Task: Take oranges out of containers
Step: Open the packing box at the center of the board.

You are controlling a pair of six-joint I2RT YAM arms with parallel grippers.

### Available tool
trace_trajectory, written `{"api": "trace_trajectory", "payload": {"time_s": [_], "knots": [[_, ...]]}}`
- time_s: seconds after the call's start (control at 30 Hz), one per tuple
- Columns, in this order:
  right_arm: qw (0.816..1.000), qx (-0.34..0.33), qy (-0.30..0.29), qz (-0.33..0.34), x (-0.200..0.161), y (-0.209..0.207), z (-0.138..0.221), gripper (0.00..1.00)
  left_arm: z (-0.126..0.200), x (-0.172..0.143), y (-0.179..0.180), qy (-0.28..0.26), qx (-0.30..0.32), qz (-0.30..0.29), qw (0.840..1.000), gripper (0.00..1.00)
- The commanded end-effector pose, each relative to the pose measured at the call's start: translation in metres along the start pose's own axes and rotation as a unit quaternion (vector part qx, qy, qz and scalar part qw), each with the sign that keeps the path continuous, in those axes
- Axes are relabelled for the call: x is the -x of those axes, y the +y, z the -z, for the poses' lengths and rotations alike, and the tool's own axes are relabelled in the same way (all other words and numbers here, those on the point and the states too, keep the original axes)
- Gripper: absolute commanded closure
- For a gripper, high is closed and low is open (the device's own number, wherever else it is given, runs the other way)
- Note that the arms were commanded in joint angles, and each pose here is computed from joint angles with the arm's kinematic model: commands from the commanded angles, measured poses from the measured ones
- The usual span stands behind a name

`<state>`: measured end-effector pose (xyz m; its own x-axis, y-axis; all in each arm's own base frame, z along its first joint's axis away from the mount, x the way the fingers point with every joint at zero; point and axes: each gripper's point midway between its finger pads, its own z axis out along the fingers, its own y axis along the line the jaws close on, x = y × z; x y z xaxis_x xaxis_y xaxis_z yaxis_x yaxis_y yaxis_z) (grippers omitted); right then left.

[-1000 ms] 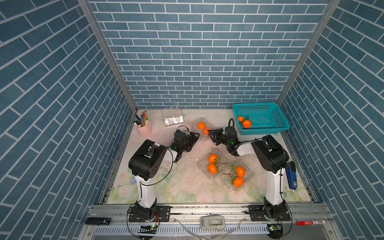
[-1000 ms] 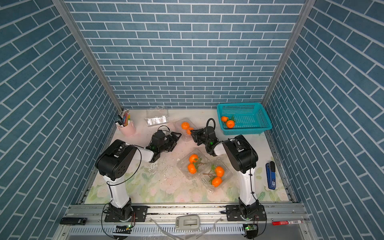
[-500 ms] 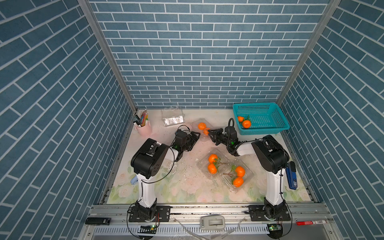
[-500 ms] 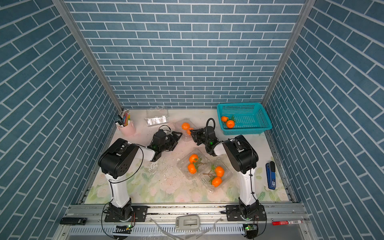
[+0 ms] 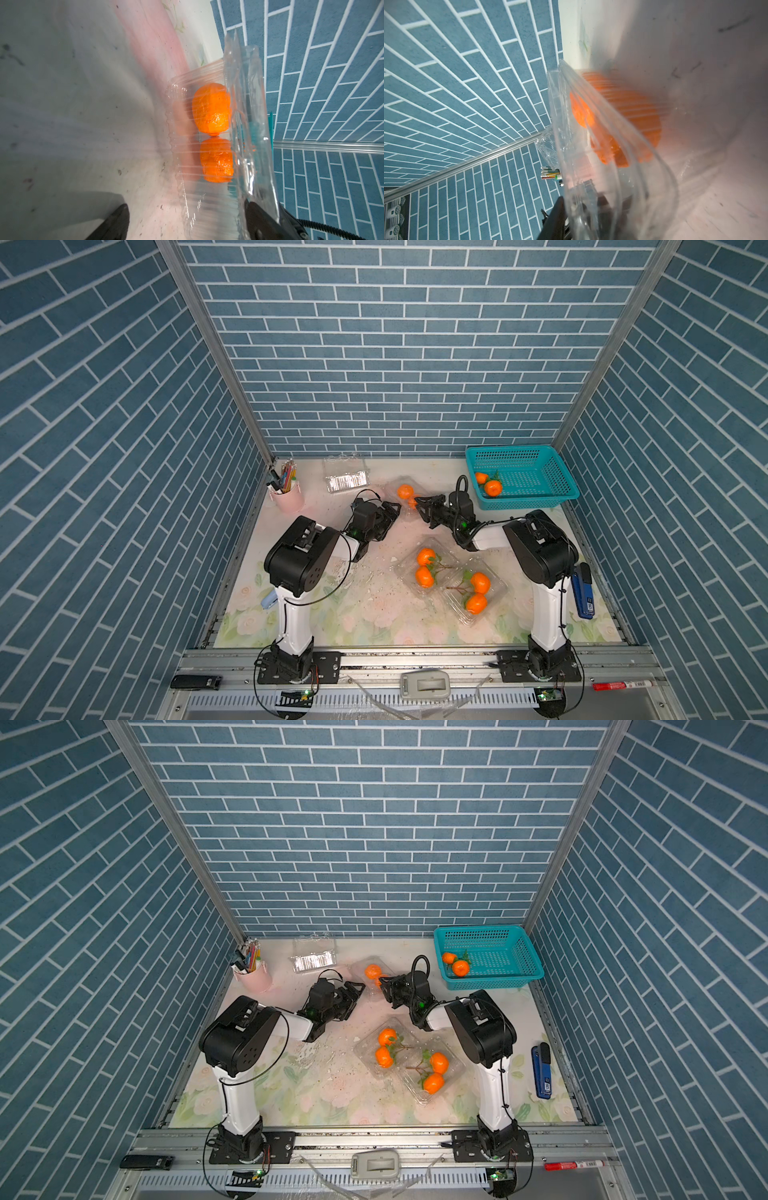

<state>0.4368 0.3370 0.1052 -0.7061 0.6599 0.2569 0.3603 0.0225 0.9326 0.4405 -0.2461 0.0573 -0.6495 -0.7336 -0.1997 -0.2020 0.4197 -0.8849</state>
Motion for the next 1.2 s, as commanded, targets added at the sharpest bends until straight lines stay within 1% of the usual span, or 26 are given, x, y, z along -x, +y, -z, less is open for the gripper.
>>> {"api": "trace_trajectory", "payload": {"time_s": [0.0, 0.2, 0.33, 0.53, 0.67, 0.73, 0.83, 0.93, 1.03, 1.17], "knots": [[0.997, 0.068, 0.028, -0.024, -0.023, 0.048, -0.002, 0.71, -0.007, -0.030, 0.016, 0.044, 0.029, -0.011, 0.999, 0.11], [0.995, 0.079, 0.028, -0.044, -0.027, 0.055, -0.003, 0.71, -0.009, -0.037, 0.022, 0.048, 0.038, -0.011, 0.998, 0.11], [0.995, 0.080, 0.018, -0.065, -0.028, 0.053, -0.002, 0.71, -0.009, -0.041, 0.027, 0.051, 0.046, -0.011, 0.998, 0.11], [0.991, 0.092, 0.015, -0.093, -0.037, 0.056, -0.006, 0.70, -0.012, -0.047, 0.027, 0.055, 0.051, -0.014, 0.997, 0.11], [0.991, 0.094, 0.011, -0.090, -0.038, 0.058, -0.005, 0.70, -0.011, -0.049, 0.028, 0.056, 0.053, -0.014, 0.997, 0.12], [0.992, 0.094, 0.001, -0.081, -0.034, 0.059, -0.001, 0.70, -0.008, -0.046, 0.029, 0.051, 0.056, -0.014, 0.997, 0.12], [0.993, 0.094, 0.002, -0.069, -0.031, 0.062, 0.000, 0.70, -0.005, -0.043, 0.030, 0.049, 0.062, -0.019, 0.997, 0.12], [0.994, 0.090, -0.001, -0.066, -0.028, 0.061, -0.001, 0.70, -0.004, -0.043, 0.035, 0.053, 0.076, -0.021, 0.996, 0.13], [0.992, 0.097, -0.003, -0.079, -0.026, 0.064, -0.004, 0.70, -0.004, -0.045, 0.045, 0.059, 0.099, -0.025, 0.993, 0.15], [0.990, 0.112, -0.005, -0.092, -0.024, 0.078, -0.008, 0.70, -0.001, -0.048, 0.055, 0.069, 0.127, -0.032, 0.989, 0.17]]}}
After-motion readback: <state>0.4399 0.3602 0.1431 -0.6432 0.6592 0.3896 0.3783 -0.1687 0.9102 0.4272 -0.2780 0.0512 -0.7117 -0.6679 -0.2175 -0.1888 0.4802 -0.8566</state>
